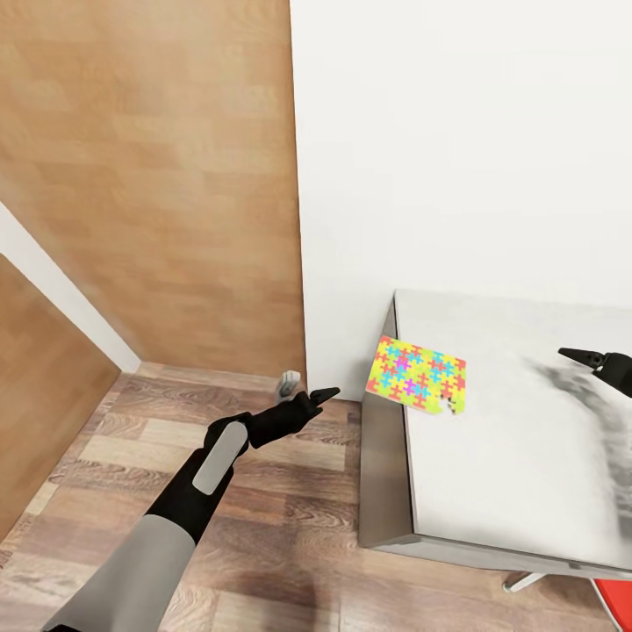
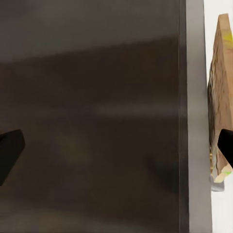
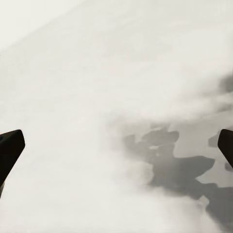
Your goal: Put all the toys in the child's room - the three board games (two on the bed and one on the table), the two jigsaw puzzles on the table, and the tennis ball on the table - inside the toy box on the table in the child's room.
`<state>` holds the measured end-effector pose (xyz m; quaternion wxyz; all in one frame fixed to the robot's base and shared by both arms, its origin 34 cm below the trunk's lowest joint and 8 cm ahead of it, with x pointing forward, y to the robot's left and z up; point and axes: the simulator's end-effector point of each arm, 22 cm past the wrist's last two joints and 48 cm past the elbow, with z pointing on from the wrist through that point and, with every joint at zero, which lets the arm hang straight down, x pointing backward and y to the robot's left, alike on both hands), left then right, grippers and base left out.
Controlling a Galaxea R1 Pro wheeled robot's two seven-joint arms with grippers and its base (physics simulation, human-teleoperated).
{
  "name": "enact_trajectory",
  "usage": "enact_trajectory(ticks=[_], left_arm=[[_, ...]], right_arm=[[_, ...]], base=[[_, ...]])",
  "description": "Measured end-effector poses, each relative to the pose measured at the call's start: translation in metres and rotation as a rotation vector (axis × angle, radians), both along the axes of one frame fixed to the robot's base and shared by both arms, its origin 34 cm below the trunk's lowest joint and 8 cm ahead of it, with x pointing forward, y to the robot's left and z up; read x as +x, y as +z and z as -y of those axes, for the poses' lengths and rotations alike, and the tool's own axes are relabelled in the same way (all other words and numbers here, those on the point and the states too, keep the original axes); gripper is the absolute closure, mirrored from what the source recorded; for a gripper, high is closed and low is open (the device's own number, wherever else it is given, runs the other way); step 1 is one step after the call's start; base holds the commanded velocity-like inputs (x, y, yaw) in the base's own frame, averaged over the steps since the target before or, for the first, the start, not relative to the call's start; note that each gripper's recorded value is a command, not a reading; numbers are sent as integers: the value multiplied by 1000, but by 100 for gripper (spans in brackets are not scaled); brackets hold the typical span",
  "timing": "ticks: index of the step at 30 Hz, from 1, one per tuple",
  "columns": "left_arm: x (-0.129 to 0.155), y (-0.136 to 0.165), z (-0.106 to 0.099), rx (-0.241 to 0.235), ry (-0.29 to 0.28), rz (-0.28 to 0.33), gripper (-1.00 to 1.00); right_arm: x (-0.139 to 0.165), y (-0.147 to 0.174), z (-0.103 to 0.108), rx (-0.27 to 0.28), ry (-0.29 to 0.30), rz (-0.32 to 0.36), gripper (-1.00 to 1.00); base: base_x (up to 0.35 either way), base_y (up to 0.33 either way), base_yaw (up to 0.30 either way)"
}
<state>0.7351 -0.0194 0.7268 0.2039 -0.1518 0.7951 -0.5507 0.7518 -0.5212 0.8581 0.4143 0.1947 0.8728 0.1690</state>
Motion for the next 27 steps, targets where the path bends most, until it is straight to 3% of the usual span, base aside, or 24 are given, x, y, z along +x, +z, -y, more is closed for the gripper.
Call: enact_trajectory(ticks=[18,27], left_arm=[[2,-1,-4,1,19,9,-100],[3,-1,-5,-1,23,10,-100]], right_arm=[[4,38,-28,-61,76,87,-100],[8,52,-32,-82,91,115,-100]], base=[[0,0,-7],[0,0,0]])
